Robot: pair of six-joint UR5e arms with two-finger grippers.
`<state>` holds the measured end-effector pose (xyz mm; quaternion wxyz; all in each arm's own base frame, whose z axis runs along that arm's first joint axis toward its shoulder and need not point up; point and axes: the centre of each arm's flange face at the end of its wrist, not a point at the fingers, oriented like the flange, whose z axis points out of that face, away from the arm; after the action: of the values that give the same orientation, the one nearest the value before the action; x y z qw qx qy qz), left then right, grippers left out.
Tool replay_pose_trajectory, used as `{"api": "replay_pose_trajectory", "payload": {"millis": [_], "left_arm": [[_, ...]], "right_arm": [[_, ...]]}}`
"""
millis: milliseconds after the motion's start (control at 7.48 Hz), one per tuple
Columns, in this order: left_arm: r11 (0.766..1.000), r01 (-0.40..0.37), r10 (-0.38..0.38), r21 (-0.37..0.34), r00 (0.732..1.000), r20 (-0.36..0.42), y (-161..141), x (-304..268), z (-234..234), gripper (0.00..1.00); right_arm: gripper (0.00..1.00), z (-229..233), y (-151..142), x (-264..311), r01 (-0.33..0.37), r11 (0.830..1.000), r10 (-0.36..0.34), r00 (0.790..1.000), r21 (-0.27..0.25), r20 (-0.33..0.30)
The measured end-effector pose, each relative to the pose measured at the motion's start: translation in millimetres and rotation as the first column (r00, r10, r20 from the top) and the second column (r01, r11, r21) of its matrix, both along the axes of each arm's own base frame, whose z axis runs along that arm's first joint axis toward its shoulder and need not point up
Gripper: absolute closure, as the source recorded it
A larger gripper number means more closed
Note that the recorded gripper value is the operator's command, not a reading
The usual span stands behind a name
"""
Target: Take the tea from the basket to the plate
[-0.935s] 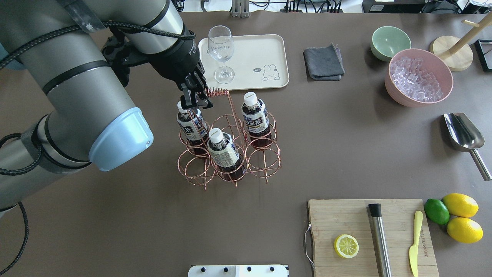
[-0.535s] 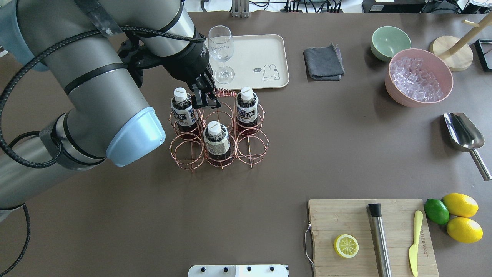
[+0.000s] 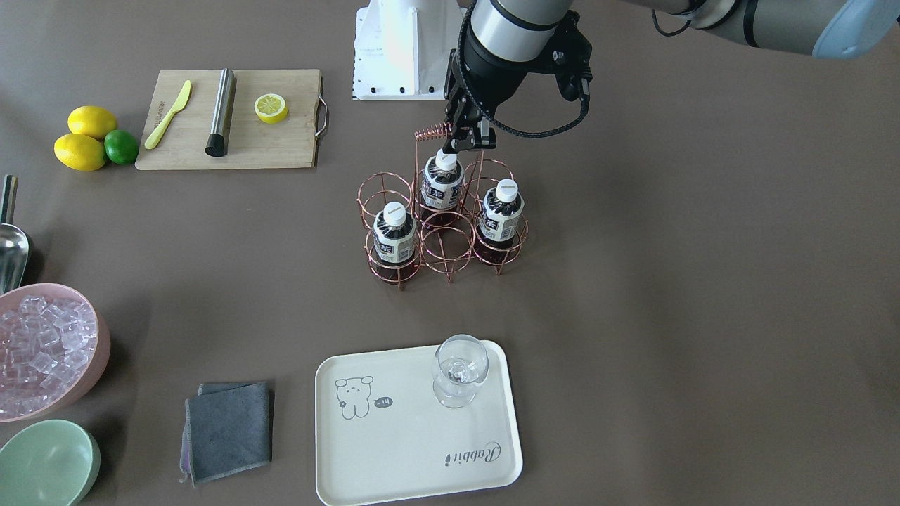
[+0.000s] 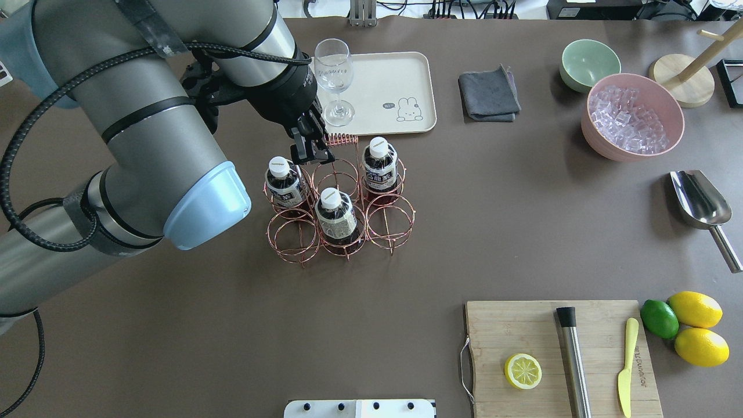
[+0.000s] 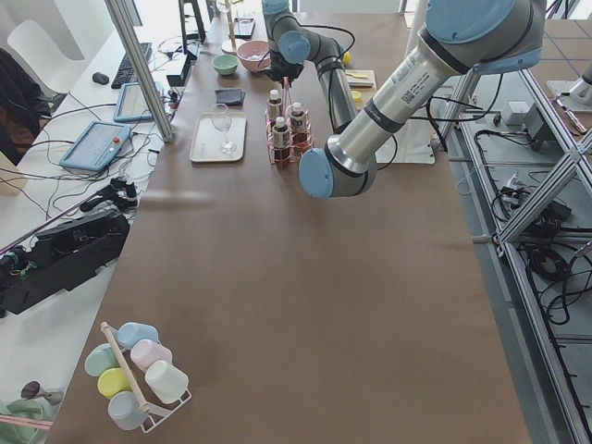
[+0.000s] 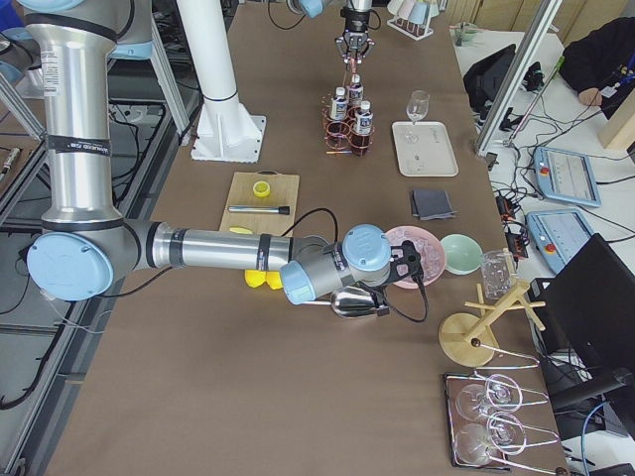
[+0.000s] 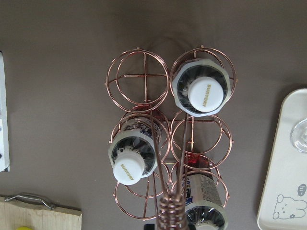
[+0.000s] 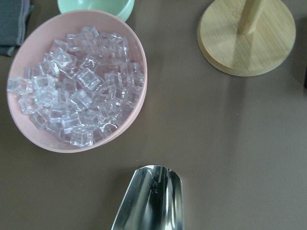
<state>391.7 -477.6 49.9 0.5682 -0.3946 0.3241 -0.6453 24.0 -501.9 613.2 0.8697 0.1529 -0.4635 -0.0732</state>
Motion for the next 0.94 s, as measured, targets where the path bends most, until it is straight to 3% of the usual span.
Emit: {"api": "replay_pose_trajectory", "payload": {"millis": [267, 535, 668, 935], "left_arm": [[1.0, -0.001, 0.001, 0.002, 1.0, -0.004, 1.5, -1.3, -0.7, 1.0], [1.0, 0.0, 0.0, 0.005, 1.0, -0.009, 4.1, -4.9, -2.2, 1.0], [1.0, 0.0, 0.0, 0.006, 1.0, -0.01, 4.6, -5.6, -2.2, 1.0], [1.0, 0.0, 0.0, 0.006, 1.0, -0.01, 4.8, -6.0, -2.1, 1.0]], "right_arm": [[0.12, -32.0, 3.1, -5.0, 0.023, 0.988, -0.038, 0.994, 0.15, 0.098], [0.08, -64.4, 0.7, -8.3, 0.037, 0.949, -0.083, 0.988, 0.312, 0.134], [0.08, -78.9, -7.0, -14.4, 0.033, 0.94, -0.089, 0.985, 0.341, 0.15], [0.08, -107.8, -46.0, -60.2, 0.048, 0.949, -0.107, 0.979, 0.313, 0.173]]}}
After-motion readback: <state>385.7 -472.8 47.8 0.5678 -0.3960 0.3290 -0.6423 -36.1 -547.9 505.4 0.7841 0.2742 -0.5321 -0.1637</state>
